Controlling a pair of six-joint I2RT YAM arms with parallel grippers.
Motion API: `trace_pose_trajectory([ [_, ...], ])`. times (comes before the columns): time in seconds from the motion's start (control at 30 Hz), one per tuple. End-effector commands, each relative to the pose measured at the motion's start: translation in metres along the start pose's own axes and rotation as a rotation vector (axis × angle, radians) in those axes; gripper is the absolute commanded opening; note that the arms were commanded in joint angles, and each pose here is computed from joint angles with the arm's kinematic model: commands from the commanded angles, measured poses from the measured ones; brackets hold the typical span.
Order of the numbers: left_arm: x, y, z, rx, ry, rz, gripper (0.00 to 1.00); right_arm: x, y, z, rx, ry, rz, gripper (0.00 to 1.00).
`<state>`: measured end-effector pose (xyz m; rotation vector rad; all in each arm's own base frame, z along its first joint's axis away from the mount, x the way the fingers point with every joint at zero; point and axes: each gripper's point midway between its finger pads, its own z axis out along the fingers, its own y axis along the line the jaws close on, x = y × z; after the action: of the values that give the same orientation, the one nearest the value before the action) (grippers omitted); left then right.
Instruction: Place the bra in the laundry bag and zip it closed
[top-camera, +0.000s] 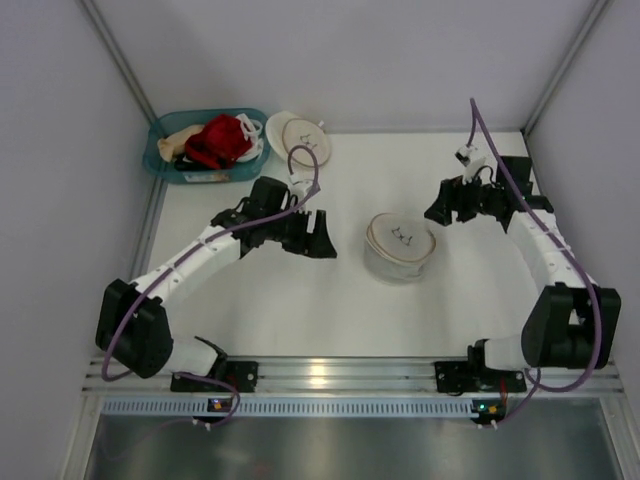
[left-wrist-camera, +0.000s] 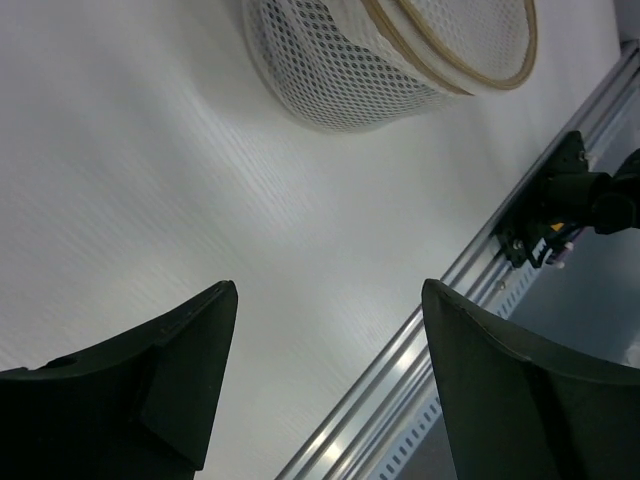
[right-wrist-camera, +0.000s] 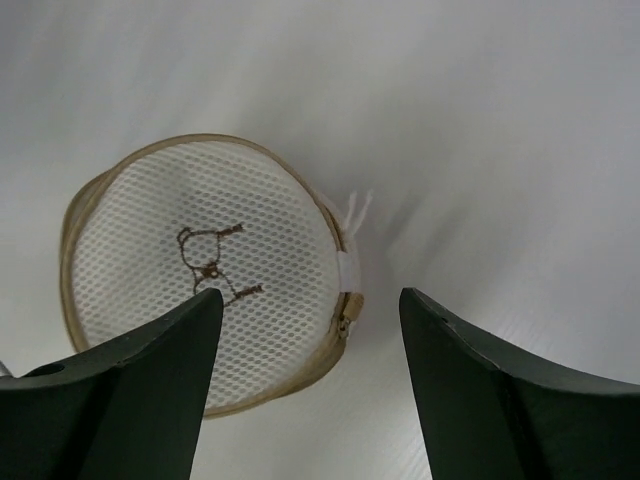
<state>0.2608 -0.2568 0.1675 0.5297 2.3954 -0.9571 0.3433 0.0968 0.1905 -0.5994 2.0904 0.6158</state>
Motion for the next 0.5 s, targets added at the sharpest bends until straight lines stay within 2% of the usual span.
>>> trace_pose_trajectory([
  [0.0,-0.006,-0.041,0.003,0.201,-0.044,-0.049,0.8,-0.014,-0.012,0.006,-0.035,-0.031,0.244,0.72],
  [0.2,0.007,-0.03,0.021,0.193,-0.004,-0.107,0.79,0.011,-0.052,0.029,-0.036,-0.033,0.573,0.72],
  [0.4,0.025,-0.034,0.046,0.254,0.017,-0.271,0.8,0.035,-0.036,0.043,-0.13,-0.045,0.778,0.77],
  [0.47,0.017,-0.034,0.053,0.266,-0.015,-0.278,0.8,0.039,-0.027,0.043,-0.165,-0.035,0.81,0.77],
])
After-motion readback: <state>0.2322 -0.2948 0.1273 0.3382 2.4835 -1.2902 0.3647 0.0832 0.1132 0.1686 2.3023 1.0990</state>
